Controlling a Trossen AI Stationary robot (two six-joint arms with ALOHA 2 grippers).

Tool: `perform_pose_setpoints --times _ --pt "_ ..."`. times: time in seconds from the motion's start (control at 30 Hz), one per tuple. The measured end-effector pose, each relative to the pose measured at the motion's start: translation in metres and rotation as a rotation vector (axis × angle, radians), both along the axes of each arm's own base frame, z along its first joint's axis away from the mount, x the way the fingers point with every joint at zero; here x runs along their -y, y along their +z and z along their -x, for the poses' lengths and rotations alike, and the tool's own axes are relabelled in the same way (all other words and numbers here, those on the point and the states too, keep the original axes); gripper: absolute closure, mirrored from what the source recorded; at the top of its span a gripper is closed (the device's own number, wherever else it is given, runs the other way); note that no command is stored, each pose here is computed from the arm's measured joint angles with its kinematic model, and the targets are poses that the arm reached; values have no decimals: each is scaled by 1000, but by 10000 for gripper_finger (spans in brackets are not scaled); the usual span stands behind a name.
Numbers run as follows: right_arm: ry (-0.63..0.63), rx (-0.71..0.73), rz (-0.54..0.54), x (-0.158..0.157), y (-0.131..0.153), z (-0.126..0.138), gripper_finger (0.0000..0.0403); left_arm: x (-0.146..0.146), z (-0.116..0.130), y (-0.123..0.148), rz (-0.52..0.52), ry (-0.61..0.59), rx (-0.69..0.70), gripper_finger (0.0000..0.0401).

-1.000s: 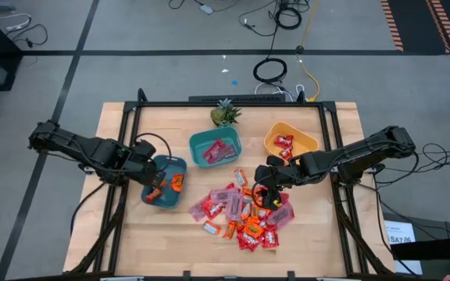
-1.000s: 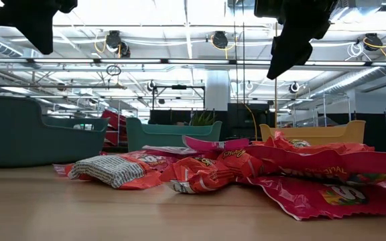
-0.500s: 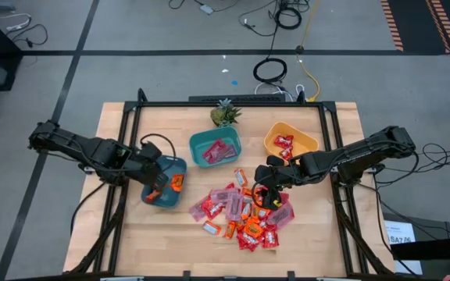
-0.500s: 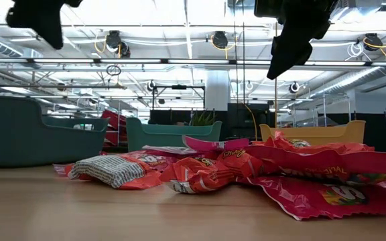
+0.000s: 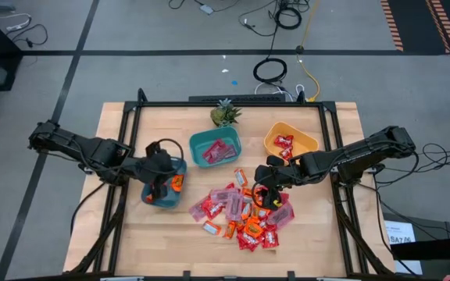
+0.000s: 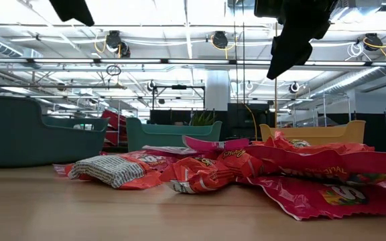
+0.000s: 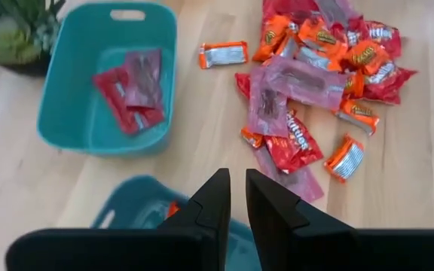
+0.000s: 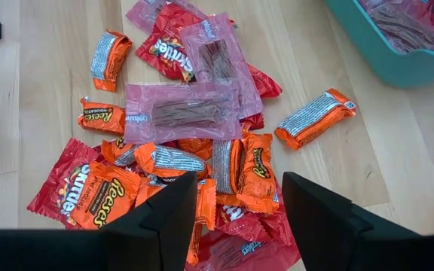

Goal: Sort candy
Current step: Put the pink candy into the light blue bin

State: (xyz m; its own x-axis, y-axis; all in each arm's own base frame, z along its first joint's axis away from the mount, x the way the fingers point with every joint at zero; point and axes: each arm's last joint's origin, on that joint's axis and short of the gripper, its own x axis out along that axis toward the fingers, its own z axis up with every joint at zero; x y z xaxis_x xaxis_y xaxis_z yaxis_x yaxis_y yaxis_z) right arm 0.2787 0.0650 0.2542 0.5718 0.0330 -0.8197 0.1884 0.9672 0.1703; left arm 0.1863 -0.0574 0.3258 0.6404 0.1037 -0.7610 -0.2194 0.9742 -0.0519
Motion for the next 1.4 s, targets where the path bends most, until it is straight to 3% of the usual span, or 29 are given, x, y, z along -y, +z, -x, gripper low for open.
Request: perform_pose_setpoints --times 0.47,1.03,1.4 --pt "18 5 11 0 0 0 216 5 -15 7 14 -31 138 347" --pt "15 5 10 0 0 0 216 7 -19 12 61 -5 202 344" --pt "15 5 9 0 0 0 216 -1 -22 12 76 52 217 262"
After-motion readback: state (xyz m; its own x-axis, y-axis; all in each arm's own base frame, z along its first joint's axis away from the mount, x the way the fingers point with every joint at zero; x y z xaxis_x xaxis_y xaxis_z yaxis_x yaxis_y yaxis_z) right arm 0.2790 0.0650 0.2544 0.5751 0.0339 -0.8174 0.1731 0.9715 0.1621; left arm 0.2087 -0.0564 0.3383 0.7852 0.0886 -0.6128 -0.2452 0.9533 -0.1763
